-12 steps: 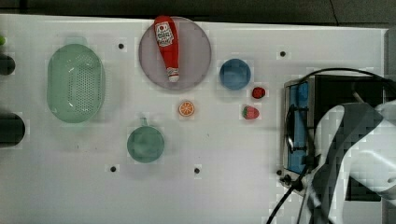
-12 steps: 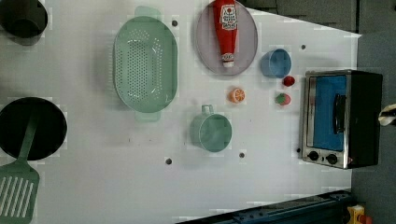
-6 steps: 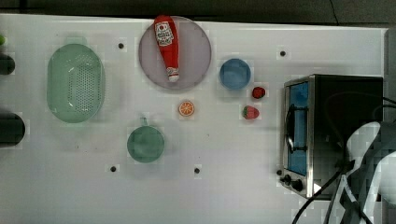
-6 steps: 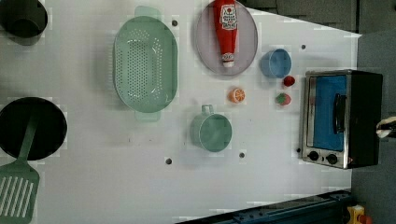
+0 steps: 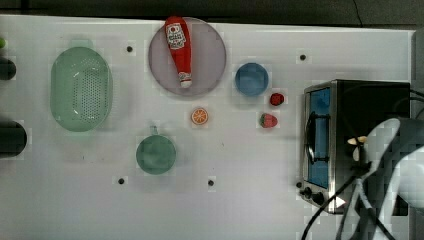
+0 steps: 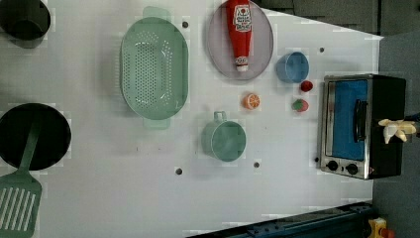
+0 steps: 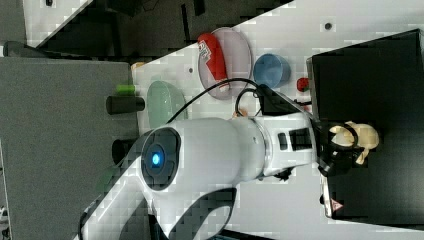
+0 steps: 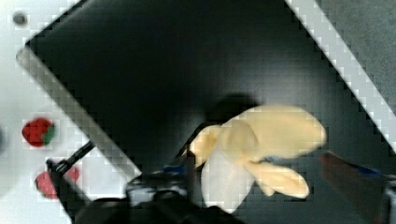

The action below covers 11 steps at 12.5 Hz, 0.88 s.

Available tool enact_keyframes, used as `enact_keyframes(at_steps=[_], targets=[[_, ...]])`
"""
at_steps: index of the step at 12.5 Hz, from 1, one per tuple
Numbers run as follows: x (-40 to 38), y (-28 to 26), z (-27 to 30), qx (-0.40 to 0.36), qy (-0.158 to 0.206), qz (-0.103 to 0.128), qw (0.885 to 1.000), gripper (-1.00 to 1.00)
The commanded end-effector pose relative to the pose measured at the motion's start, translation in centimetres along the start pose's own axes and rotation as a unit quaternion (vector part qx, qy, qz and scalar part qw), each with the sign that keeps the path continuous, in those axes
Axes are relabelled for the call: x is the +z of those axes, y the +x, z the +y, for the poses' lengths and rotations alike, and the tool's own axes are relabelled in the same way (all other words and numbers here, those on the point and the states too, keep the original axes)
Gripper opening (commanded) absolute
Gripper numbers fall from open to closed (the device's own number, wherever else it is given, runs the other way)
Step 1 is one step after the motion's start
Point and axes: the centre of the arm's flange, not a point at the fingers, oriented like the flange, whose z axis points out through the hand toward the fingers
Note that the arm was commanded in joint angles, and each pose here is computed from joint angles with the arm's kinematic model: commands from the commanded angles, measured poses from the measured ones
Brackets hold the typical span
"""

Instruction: Pick banana from table and place on oven.

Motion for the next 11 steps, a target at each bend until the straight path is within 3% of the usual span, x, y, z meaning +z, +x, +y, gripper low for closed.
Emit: enact_keyframes(at_steps=[1,6,9,11], targets=[[-5.2,0.2,-2.6,-0.051,0.002,0.042,0.998,1.0],[-17.2,-2.5,-4.3,-0.046,-0.013,0.046,0.998,1.0],[-21.4,-7.2,-8.4,0.01,-0.004,-0.008,1.0,1.0],[-23.4,-10.6,-13.1,0.065,-0.007,-0.028,0.997,1.0]])
